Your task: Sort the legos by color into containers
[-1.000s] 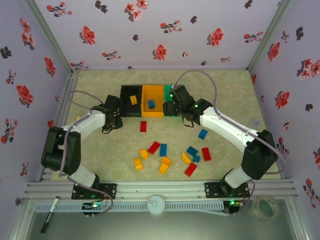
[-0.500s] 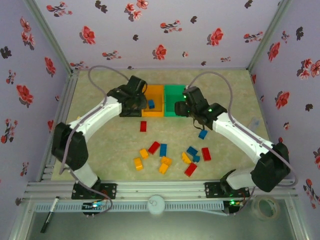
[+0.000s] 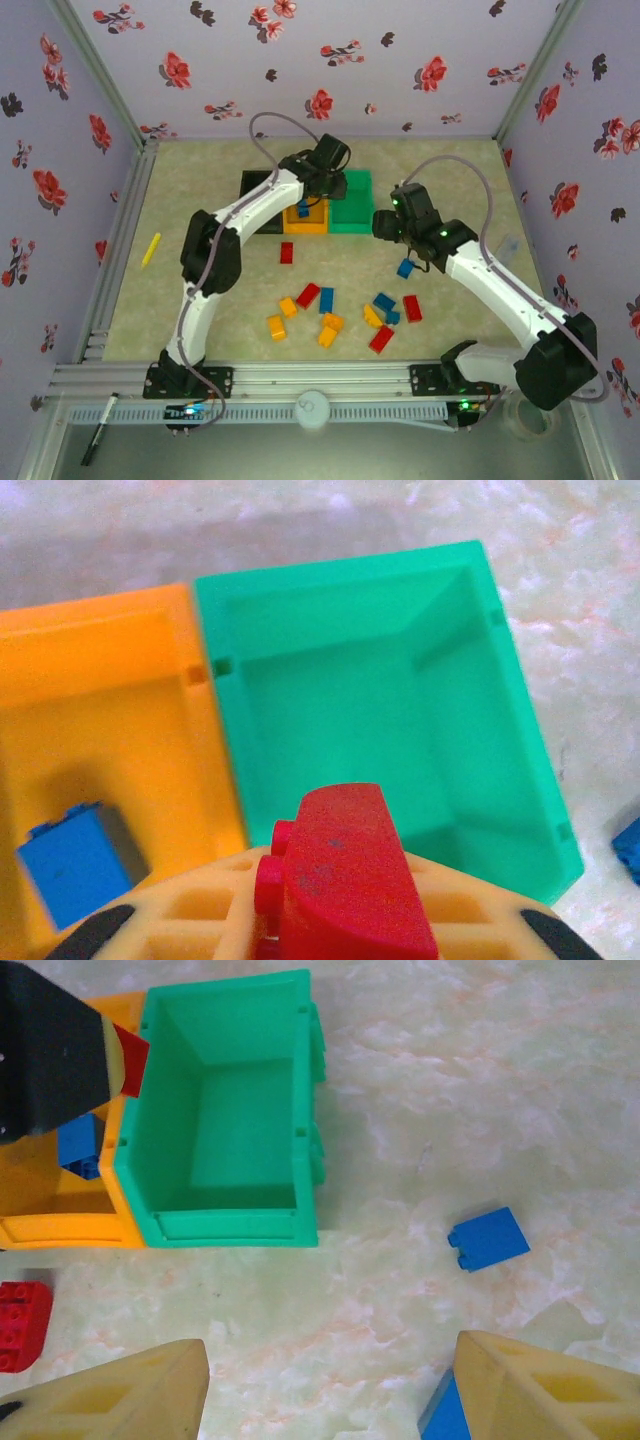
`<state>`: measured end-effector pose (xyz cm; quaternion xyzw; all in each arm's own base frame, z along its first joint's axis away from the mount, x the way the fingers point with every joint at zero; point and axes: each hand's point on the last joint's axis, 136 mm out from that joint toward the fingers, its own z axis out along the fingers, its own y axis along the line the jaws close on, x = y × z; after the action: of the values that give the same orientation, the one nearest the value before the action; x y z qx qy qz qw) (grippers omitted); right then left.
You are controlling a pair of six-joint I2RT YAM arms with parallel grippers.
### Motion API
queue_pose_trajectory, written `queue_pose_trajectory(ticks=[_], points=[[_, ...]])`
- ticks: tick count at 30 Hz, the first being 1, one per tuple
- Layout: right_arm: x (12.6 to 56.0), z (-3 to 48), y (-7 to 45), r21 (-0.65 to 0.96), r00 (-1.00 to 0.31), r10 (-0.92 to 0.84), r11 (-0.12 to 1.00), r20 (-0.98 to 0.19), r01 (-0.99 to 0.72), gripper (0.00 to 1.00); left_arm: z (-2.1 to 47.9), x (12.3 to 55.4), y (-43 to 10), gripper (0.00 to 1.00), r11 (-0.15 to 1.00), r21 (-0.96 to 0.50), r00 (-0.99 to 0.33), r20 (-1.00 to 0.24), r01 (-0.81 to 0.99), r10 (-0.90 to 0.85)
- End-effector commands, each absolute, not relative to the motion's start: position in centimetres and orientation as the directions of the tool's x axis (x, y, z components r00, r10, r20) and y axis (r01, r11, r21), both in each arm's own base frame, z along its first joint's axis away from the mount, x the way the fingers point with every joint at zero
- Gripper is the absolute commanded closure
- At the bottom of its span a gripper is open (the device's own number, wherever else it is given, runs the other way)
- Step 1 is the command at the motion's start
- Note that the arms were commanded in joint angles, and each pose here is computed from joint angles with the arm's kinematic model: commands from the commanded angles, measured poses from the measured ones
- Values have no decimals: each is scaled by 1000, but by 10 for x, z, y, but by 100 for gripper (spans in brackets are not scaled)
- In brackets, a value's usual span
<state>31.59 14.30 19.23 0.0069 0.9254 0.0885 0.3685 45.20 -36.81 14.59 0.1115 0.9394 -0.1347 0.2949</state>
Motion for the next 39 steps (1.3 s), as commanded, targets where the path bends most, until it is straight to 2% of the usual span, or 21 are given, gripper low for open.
queue_pose_trajectory(ticks=[1,5,6,11,14,20,27,34,39], points=[[310,187,134,179,-739,100,983,-666,-29,33,147,459,-387,80,917,-207,-791,-590,340,160],[309,185,131,180,-741,105,983,-663,-21,34,140,468,-396,80,914,-206,-797,-579,348,172],[309,185,130,181,-741,108,983,-663,-18,33,139,468,-399,77,911,-212,-798,-576,354,176],[307,182,124,179,-744,117,984,-657,-3,33,143,472,-401,48,908,-216,-795,-581,359,176],[308,180,122,178,-746,121,984,-655,3,33,149,473,-397,39,909,-215,-791,-587,358,173],[311,174,113,171,-752,143,984,-644,42,31,173,458,-376,38,915,-199,-783,-598,350,169],[317,147,97,153,-784,190,981,-591,122,30,198,414,-326,38,934,-170,-768,-624,314,144],[324,111,86,177,-821,277,960,-499,216,29,187,360,-272,37,955,-166,-788,-608,246,97],[329,99,79,189,-819,321,947,-475,261,28,171,336,-252,37,962,-191,-806,-590,196,47]])
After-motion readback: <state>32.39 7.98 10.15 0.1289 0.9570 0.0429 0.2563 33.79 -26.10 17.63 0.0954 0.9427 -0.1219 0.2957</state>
